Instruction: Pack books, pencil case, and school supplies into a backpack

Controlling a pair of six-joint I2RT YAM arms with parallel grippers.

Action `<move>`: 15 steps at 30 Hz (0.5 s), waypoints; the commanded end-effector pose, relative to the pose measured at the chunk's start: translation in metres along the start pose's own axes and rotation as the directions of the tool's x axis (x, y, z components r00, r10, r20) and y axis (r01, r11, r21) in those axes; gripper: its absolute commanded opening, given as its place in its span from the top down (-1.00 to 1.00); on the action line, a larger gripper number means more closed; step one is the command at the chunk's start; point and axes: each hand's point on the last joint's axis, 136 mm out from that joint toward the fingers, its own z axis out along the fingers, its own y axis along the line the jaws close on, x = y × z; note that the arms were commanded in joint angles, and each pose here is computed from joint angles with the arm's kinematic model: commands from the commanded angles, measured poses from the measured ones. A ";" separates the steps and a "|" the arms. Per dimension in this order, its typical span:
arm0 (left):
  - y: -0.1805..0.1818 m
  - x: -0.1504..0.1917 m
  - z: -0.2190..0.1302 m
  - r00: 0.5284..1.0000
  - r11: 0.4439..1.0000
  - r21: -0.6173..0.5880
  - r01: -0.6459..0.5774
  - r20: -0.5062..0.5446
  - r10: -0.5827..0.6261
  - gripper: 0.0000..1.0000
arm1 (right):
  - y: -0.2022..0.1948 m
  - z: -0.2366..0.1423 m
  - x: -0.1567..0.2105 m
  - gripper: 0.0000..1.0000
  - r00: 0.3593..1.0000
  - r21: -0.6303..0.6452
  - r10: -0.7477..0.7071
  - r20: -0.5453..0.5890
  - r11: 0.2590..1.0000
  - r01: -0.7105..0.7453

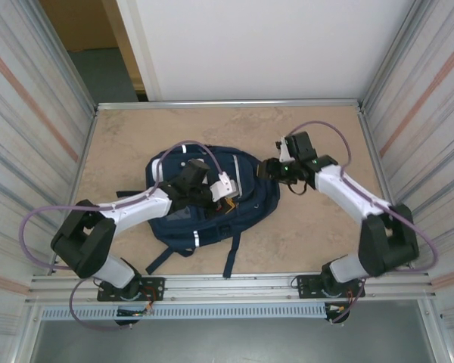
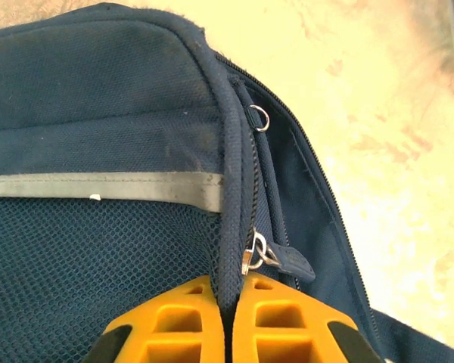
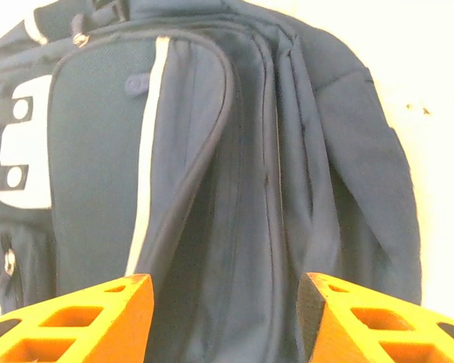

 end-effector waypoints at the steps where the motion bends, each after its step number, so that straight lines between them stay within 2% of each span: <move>1: -0.008 -0.042 -0.010 0.986 0.990 0.133 0.052 0.149 -0.072 1.00 | 0.011 -0.007 0.041 -0.01 0.980 -0.027 -0.199 -0.012 0.980 0.198; 3: -0.011 -0.044 -0.011 0.985 0.984 0.166 0.067 0.148 -0.092 1.00 | 0.032 -0.010 0.060 0.00 0.933 -0.068 -0.358 0.034 0.930 0.360; 6: -0.014 -0.046 -0.010 0.979 0.971 0.211 0.113 0.140 -0.145 1.00 | 0.061 -0.012 0.086 -0.02 0.797 -0.103 -0.591 0.119 0.791 0.602; 7: -0.014 -0.048 -0.011 0.976 0.965 0.228 0.133 0.139 -0.168 1.00 | 0.068 -0.011 0.095 -0.05 0.741 -0.113 -0.656 0.144 0.733 0.671; 9: -0.013 -0.049 -0.012 0.969 0.954 0.248 0.168 0.136 -0.206 1.00 | 0.076 -0.010 0.103 -0.09 0.671 -0.106 -0.717 0.188 0.665 0.740; 15: -0.017 -0.051 -0.013 0.956 0.927 0.297 0.229 0.112 -0.272 1.00 | 0.085 0.000 0.091 -0.09 0.644 -0.020 -0.730 0.229 0.658 0.752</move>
